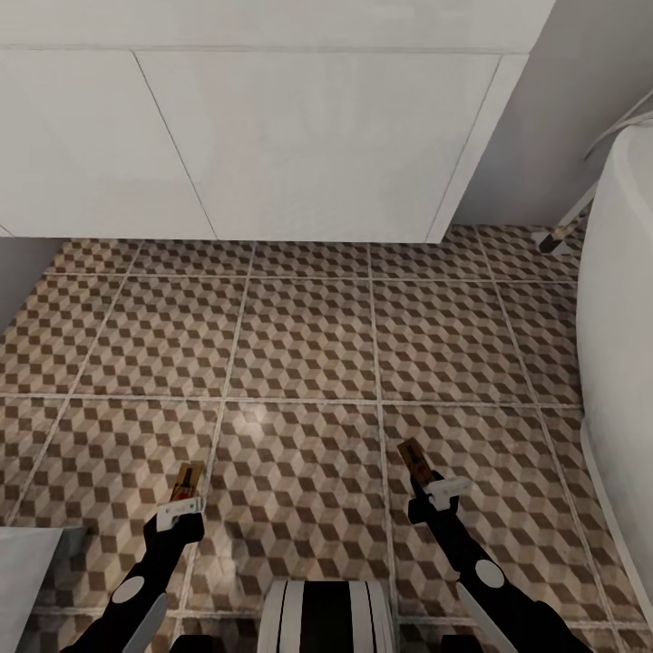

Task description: Take the four mousetraps from the cabinet in the bathroom and place them on the bathroom floor. Make sure all four end up on the same floor surface, and ensure that at least two of them are either under or directly next to the same bathroom sink.

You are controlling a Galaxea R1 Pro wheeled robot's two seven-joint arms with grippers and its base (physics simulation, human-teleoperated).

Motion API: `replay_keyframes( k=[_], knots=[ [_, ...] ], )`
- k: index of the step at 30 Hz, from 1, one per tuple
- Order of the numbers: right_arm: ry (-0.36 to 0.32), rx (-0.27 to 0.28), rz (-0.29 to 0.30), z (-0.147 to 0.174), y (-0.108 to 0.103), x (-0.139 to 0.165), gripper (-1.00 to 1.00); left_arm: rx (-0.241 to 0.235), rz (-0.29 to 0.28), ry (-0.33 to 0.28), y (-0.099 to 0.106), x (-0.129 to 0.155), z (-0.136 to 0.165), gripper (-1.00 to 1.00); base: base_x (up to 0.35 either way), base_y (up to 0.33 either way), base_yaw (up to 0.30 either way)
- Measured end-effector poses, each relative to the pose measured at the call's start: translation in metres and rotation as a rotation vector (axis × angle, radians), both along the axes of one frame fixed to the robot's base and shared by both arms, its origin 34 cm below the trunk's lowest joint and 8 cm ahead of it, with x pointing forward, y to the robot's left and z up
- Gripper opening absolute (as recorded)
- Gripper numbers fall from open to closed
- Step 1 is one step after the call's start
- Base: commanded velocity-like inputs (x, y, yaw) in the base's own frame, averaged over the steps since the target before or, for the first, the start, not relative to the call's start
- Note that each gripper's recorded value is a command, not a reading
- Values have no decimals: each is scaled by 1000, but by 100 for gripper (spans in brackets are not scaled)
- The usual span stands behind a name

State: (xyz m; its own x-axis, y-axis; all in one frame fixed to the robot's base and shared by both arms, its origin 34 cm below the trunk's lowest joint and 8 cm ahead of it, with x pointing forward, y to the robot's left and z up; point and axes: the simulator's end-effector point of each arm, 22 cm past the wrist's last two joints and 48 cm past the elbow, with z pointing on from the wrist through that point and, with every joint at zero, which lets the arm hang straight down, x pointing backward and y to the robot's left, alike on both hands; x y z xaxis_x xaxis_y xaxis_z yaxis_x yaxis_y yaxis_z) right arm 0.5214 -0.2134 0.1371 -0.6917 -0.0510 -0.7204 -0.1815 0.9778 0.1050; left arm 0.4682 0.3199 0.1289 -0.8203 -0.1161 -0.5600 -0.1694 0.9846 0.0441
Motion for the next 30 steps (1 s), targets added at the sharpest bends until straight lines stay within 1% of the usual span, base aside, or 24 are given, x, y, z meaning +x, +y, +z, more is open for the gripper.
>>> replay_keyframes(
  k=[17, 30],
  knots=[
    [1, -1, 1, 0, 0, 0, -100, -3, -2, -8, -2, 3, 2, -100, 0, 0, 0],
    [59, -3, 2, -26, 0, -22, -100, -7, -10, 42, -6, -15, -19, -100, 0, 0, 0]
  ],
)
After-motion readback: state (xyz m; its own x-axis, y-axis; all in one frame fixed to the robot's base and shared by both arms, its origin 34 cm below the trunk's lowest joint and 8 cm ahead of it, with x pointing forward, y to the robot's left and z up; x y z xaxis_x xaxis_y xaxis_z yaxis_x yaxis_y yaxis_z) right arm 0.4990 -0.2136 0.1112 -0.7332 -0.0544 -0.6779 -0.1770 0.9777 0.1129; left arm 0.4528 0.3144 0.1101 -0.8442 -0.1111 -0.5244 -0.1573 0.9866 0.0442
